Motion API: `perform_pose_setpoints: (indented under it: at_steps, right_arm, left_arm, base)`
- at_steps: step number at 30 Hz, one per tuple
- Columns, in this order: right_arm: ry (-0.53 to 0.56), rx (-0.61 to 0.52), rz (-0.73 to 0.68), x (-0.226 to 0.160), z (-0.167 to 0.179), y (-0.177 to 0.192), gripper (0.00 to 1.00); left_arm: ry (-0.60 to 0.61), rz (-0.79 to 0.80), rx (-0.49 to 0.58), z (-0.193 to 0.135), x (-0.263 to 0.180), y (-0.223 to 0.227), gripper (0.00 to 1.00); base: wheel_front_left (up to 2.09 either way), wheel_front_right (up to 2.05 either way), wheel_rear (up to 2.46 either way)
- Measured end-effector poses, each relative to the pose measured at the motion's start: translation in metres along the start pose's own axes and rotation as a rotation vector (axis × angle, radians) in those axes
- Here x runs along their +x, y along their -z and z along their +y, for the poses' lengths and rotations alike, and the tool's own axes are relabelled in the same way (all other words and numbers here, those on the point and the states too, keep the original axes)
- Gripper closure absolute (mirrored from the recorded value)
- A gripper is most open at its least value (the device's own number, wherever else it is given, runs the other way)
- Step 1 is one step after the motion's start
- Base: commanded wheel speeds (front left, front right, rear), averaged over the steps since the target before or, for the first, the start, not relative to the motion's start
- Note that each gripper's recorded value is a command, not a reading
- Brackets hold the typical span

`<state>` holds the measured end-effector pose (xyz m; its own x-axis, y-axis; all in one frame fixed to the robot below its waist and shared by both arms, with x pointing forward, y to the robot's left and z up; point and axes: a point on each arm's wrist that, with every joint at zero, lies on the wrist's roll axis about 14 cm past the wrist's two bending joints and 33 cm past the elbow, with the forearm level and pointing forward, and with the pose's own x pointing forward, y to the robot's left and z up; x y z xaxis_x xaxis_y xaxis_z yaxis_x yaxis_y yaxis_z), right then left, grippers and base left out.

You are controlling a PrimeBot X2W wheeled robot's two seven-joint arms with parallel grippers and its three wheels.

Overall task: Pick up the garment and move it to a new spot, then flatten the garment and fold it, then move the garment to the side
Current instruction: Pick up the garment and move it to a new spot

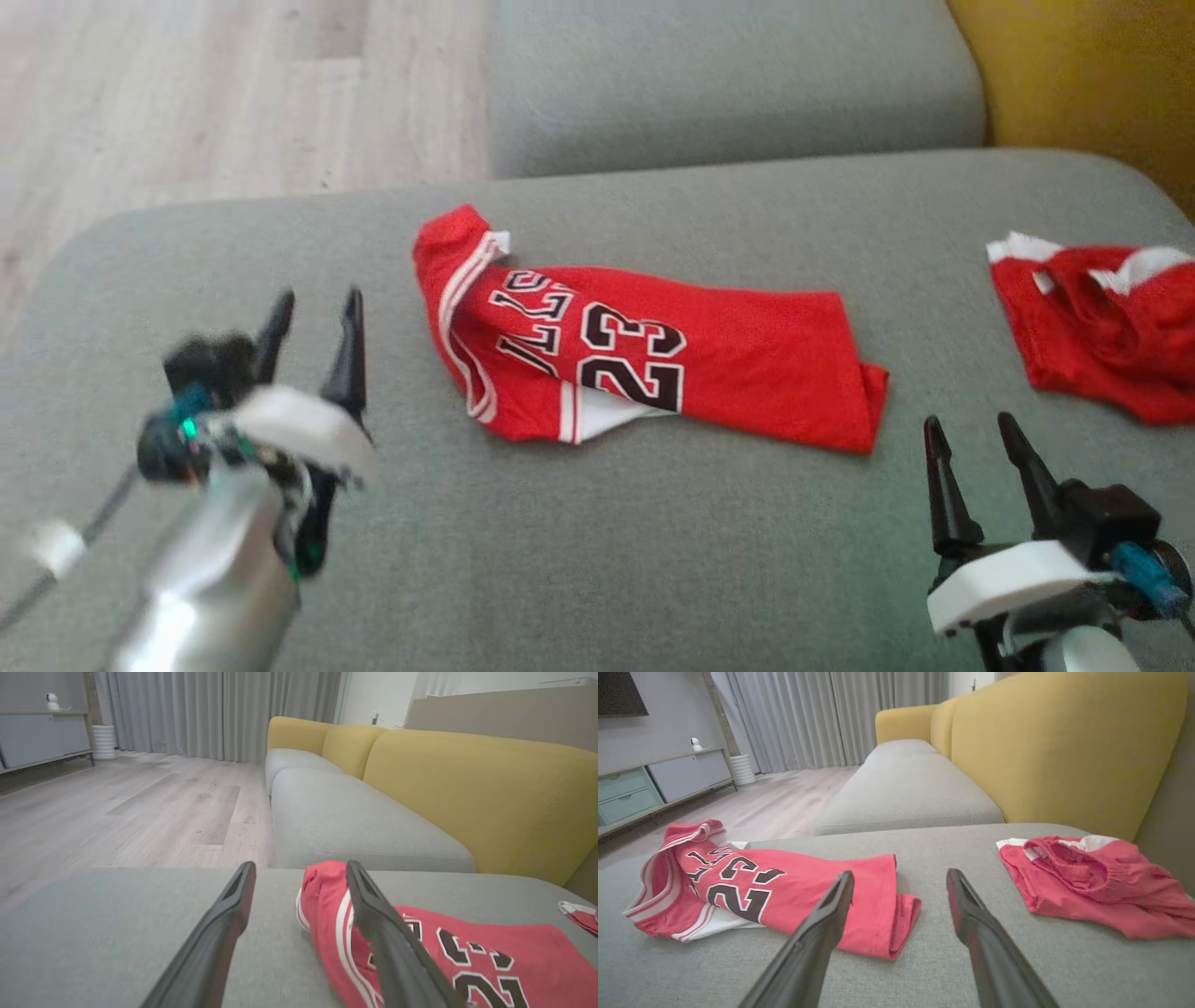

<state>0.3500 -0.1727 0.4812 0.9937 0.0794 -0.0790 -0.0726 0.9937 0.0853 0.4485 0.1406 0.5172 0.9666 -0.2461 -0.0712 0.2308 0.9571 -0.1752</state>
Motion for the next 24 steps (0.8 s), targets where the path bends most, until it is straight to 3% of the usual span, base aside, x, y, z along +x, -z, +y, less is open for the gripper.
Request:
perform_pose_setpoints:
  at_steps: [12, 24]
  right_arm:
    - [-0.1, 0.004, -0.035, -0.013, 0.034, -0.005, 0.0]
    - [-0.11, 0.041, -0.008, -0.019, 0.038, 0.012, 0.0]
  left_arm:
    - [-0.151, 0.041, -0.11, -0.001, -0.104, 0.066, 0.0]
    - [-0.204, -0.037, -0.134, -0.012, -0.139, 0.049, 0.0]
  base:
    - [0.0, 0.0, 0.0]
    - [0.0, 0.0, 0.0]
